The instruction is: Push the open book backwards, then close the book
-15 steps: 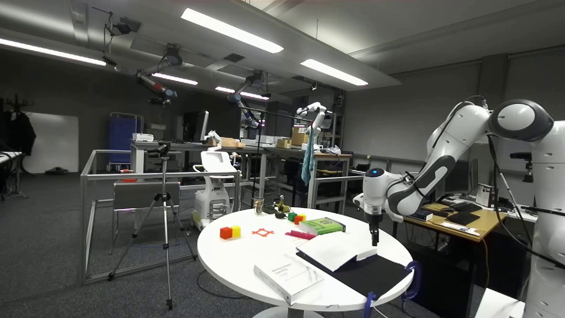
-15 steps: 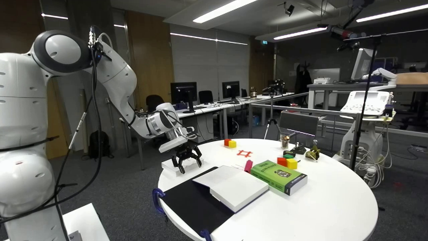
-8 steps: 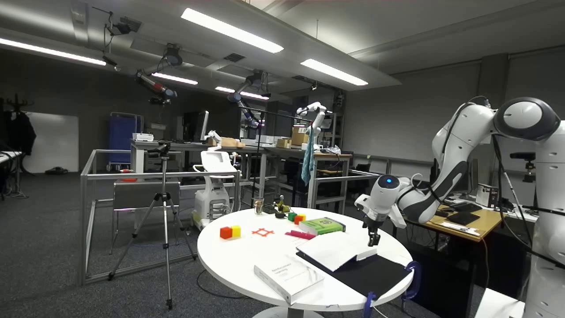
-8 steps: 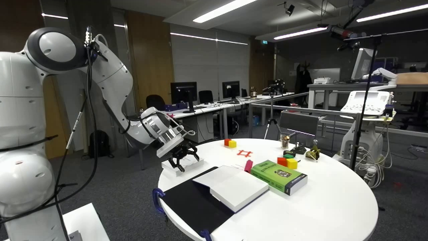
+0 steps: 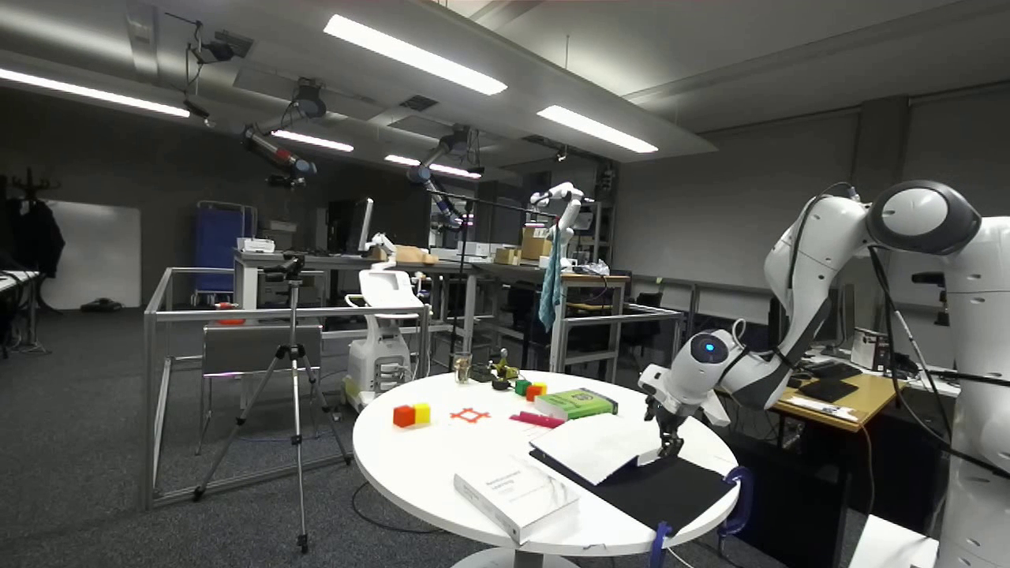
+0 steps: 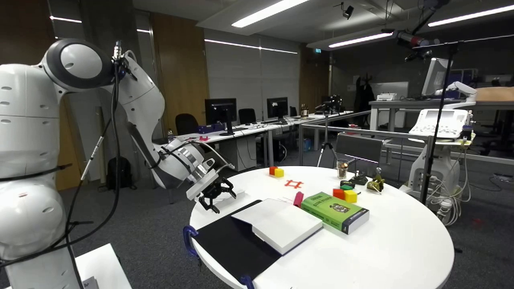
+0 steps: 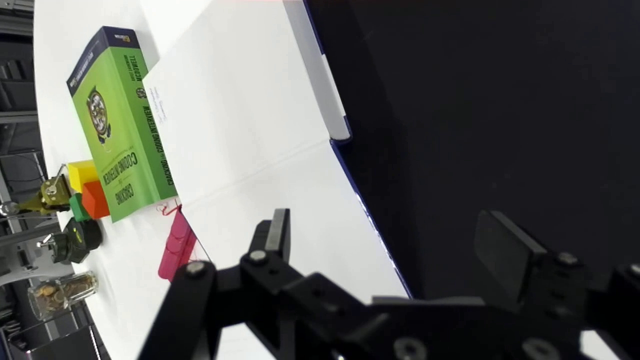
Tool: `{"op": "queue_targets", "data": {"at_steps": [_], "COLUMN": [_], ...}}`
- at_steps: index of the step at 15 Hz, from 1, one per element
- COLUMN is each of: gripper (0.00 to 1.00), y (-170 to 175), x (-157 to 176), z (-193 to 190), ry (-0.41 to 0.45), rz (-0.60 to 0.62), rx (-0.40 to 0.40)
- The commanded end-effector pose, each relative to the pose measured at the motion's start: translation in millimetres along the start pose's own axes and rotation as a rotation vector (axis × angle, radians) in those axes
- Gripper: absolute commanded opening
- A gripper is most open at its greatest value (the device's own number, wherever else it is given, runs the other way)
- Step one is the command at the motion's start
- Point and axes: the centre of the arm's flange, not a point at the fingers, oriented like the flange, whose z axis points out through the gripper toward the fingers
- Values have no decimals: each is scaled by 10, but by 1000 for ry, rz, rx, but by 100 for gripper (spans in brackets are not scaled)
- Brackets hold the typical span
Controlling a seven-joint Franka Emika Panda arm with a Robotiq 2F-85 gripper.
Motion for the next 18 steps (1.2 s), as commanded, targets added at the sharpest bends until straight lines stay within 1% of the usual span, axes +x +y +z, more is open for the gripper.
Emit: {"op": "queue_targets", "data": {"at_steps": [1, 4, 5, 9, 14, 18], "gripper": [100, 100, 100, 100, 100, 100], "y": [-106, -83, -153, -187, -217, -159], "x": [-19, -48, -9, -8, 49, 123], "z": [220, 252, 208, 239, 394, 510], "ry": [25, 32, -3, -6, -35, -65], "rz": [-19, -8, -22, -25, -26, -22], "rx": [-13, -6, -1, 6, -18, -51]}}
